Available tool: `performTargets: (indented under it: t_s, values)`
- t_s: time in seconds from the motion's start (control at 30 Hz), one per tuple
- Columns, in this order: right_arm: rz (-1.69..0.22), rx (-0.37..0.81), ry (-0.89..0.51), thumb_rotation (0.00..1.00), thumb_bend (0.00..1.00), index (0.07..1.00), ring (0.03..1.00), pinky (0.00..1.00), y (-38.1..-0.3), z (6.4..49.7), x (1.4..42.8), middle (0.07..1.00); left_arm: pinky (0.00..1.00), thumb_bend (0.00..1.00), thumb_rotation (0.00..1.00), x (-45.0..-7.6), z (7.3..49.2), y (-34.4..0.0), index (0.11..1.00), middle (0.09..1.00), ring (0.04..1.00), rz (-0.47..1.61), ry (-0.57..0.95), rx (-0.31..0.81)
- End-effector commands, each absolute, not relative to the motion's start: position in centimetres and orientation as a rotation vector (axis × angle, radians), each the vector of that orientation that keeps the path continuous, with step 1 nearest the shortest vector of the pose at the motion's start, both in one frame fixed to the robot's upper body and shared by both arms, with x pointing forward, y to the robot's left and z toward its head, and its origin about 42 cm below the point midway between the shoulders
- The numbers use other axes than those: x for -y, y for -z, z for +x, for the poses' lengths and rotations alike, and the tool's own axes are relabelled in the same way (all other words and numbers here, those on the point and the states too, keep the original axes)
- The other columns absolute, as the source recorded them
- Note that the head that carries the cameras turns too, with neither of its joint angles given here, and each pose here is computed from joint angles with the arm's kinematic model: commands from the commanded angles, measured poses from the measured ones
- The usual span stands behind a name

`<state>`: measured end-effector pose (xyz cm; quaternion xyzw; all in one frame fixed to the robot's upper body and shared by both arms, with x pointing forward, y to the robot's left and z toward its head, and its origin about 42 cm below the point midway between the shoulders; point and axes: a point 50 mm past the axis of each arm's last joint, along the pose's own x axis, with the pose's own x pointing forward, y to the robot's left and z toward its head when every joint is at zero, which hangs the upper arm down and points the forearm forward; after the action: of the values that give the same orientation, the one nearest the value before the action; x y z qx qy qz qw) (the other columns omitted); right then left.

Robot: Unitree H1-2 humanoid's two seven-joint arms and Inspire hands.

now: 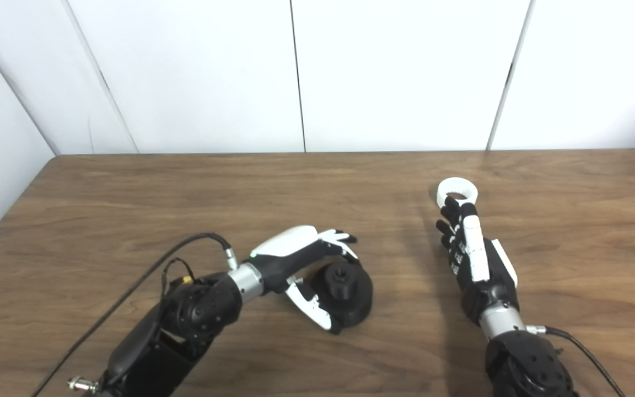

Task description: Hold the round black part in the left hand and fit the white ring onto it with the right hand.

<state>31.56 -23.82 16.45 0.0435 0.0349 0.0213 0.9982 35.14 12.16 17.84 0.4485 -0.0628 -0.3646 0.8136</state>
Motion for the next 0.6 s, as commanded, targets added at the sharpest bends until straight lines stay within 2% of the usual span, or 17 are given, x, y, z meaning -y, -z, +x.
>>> performTargets:
  t_s: [0.0,0.2,0.33,0.43,0.57]
  values:
    - [0.086,0.021,-0.063,1.0,0.61,0.952,0.954,1.0,-18.8,32.1,23.4,0.963,0.92,0.92,0.22,-11.9,34.8,-17.8,0.689,0.97,1.0,0.994,0.789,0.151]
    - [0.082,0.032,-0.066,1.0,0.6,0.947,0.952,0.99,-19.0,32.2,23.6,0.963,0.93,0.92,0.21,-11.9,34.8,-17.7,0.686,0.97,1.0,0.99,0.785,0.149]
    - [0.091,0.053,-0.07,0.99,0.59,0.933,0.931,0.9,-19.5,32.5,24.0,0.954,0.95,0.92,0.21,-12.0,35.0,-17.6,0.685,0.967,1.0,0.982,0.779,0.155]
    - [0.101,0.078,-0.066,0.94,0.58,0.92,0.926,0.84,-20.6,32.6,24.5,0.951,0.95,0.92,0.2,-12.0,35.0,-17.6,0.686,0.967,1.0,0.981,0.776,0.152]
    - [0.081,0.127,-0.043,0.9,0.58,0.891,0.917,0.84,-22.5,33.2,25.6,0.941,0.94,0.93,0.21,-12.1,35.1,-17.4,0.686,0.965,1.0,0.978,0.775,0.15]
